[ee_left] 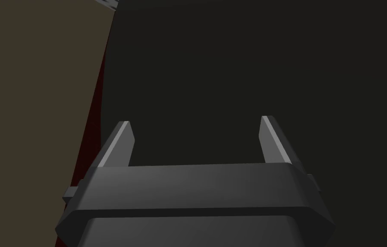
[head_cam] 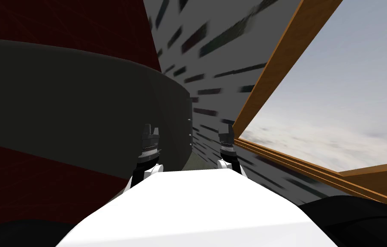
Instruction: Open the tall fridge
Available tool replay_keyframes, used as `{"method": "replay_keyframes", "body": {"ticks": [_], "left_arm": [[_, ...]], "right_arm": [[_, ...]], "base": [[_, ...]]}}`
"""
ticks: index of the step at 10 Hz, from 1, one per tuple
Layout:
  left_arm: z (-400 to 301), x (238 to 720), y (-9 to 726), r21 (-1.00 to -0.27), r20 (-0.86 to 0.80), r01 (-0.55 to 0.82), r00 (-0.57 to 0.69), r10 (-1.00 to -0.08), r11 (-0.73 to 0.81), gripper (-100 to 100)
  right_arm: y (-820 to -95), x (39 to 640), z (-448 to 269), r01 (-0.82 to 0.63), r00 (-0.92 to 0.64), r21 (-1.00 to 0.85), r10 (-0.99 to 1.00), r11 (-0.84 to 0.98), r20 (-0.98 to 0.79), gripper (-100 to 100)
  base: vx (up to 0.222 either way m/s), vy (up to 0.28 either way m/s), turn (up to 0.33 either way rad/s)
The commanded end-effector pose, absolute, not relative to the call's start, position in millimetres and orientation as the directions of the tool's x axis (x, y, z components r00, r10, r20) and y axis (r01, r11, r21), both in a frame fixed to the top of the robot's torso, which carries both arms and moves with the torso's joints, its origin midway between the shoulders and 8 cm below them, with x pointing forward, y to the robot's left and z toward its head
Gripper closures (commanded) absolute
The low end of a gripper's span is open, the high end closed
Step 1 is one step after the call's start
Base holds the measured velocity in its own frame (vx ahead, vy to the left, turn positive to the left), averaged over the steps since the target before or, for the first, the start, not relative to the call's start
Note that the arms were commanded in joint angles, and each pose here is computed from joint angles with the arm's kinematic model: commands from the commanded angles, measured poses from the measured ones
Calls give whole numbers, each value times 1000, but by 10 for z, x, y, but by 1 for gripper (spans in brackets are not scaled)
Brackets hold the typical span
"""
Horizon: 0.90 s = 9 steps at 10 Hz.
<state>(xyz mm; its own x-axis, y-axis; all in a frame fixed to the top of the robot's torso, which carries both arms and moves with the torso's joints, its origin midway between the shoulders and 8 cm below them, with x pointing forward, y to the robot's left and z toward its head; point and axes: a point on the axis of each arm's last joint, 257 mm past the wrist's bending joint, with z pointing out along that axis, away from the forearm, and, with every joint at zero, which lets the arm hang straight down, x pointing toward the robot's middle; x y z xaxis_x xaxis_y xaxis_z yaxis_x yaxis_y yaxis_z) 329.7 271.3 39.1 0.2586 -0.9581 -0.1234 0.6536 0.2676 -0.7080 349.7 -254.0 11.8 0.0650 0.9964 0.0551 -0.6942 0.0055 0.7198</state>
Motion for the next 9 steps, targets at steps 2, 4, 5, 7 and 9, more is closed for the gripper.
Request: {"method": "replay_keyframes", "body": {"ticks": [2, 4, 5, 7, 9], "left_arm": [[392, 3297, 2713, -708, -123, 654, 259, -958, 268, 0], [392, 3296, 2713, -708, -123, 654, 259, -958, 268, 0], [393, 3296, 2713, -708, -123, 654, 259, -958, 268, 0], [393, 3296, 2713, -708, -123, 654, 259, -958, 268, 0], [393, 3296, 2713, -708, -123, 654, 259, -958, 268, 0]], "right_arm": [[-2540, 3497, 118, -694, 65, 720, 996, 5, 55, 0], [-2540, 3497, 119, -694, 65, 720, 996, 5, 55, 0], [-2540, 3497, 119, -694, 65, 720, 996, 5, 55, 0], [-2540, 3497, 119, -694, 65, 719, 996, 5, 55, 0], [-2540, 3496, 119, -695, 65, 719, 996, 5, 55, 0]], "base": [[0, 0, 0], [0, 0, 0], [0, 0, 0], [0, 0, 0], [0, 0, 0]]}}
